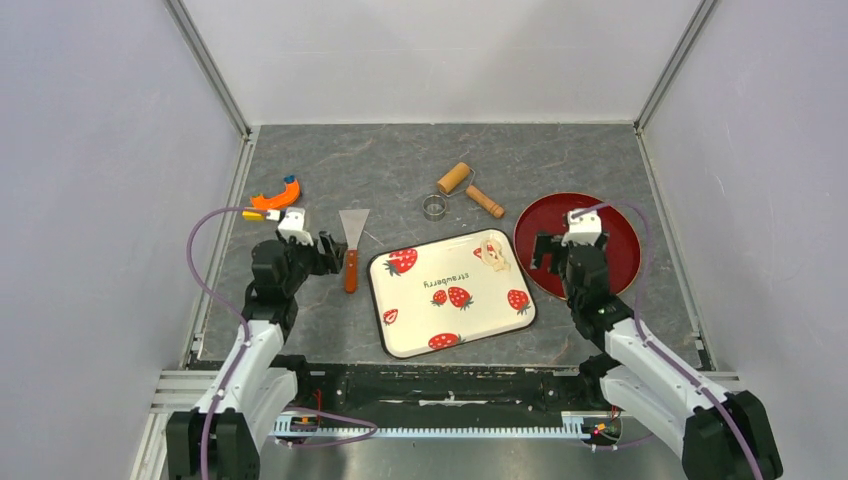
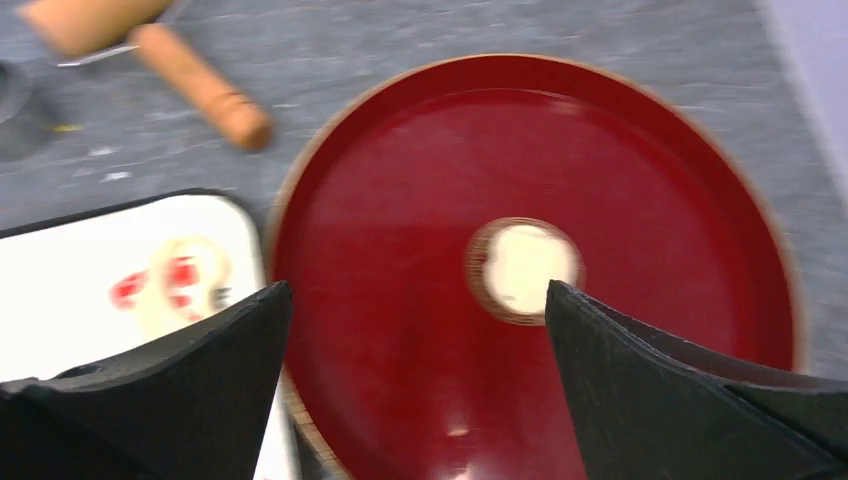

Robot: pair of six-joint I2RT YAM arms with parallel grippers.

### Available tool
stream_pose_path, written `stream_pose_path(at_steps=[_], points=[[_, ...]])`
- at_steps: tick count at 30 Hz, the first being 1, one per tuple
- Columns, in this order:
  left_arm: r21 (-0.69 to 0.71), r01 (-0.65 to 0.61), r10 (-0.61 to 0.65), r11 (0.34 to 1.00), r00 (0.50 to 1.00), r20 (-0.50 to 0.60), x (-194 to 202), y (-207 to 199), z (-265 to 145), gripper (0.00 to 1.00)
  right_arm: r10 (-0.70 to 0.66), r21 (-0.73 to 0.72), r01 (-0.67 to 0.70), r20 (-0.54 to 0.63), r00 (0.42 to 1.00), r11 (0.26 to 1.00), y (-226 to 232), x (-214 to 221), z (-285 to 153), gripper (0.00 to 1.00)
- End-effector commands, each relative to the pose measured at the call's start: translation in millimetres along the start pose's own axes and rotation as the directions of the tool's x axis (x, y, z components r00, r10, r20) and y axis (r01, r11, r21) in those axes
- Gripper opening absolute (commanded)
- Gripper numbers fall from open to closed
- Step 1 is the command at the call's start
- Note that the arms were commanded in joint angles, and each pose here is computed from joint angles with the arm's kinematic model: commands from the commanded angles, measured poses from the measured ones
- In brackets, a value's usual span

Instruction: Roll out the dumpling wrappers from the dough

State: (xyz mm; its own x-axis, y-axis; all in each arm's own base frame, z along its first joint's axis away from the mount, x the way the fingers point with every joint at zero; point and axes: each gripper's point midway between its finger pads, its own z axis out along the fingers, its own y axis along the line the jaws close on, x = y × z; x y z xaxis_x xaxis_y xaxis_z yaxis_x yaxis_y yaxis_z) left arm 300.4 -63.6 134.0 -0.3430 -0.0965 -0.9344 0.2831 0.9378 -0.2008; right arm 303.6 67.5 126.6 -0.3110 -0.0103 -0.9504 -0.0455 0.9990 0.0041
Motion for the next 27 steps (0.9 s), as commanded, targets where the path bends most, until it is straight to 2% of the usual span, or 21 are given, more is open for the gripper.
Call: stream_pose_path(at_steps=[1, 3, 5, 9, 14, 19, 25, 27], points=[[-0.255, 0.032, 0.0, 0.966, 0.992, 0.127, -1.7, 44.2, -11.7, 0.79, -0.094, 0.334, 0.043, 0.136, 0.986, 0.942, -66.5, -6.1, -15.1, 0.98], [-0.345, 0.061, -0.007, 0.937, 0.988, 0.156, 5.5, 60.2, -19.6, 0.84, -0.143, 0.37, 0.087, 0.127, 0.982, 0.925, -76.4, 9.3, -20.0, 0.98], [-0.375, 0.069, -0.009, 0.924, 0.987, 0.16, 13.9, 66.1, -23.0, 0.87, -0.152, 0.382, 0.096, 0.118, 0.981, 0.919, -80.6, 23.1, -22.0, 0.98], [-0.347, 0.041, 0.005, 0.937, 0.991, 0.132, 25.8, 62.9, -18.7, 0.89, -0.152, 0.362, 0.106, 0.102, 0.983, 0.926, -79.8, 45.4, -20.3, 0.98], [-0.326, 0.018, 0.012, 0.945, 0.996, 0.088, 26.8, 62.3, -7.3, 0.9, -0.186, 0.363, 0.148, 0.071, 0.98, 0.92, -80.7, 52.9, -13.0, 0.98], [-0.25, -0.018, 0.025, 0.968, 0.999, 0.025, 30.5, 52.2, 5.0, 0.9, -0.142, 0.36, 0.098, 0.096, 0.985, 0.928, -83.5, 52.3, -5.0, 0.98], [-0.249, -0.021, 0.023, 0.968, 1.0, 0.006, 30.7, 53.1, 8.4, 0.9, -0.104, 0.367, 0.059, 0.102, 0.989, 0.929, -94.2, 61.1, -2.0, 0.98], [-0.227, -0.062, 0.067, 0.972, 0.998, 0.014, 26.2, 50.0, 7.7, 0.9, -0.102, 0.359, 0.054, 0.117, 0.988, 0.932, -94.4, 56.7, 1.5, 0.98]])
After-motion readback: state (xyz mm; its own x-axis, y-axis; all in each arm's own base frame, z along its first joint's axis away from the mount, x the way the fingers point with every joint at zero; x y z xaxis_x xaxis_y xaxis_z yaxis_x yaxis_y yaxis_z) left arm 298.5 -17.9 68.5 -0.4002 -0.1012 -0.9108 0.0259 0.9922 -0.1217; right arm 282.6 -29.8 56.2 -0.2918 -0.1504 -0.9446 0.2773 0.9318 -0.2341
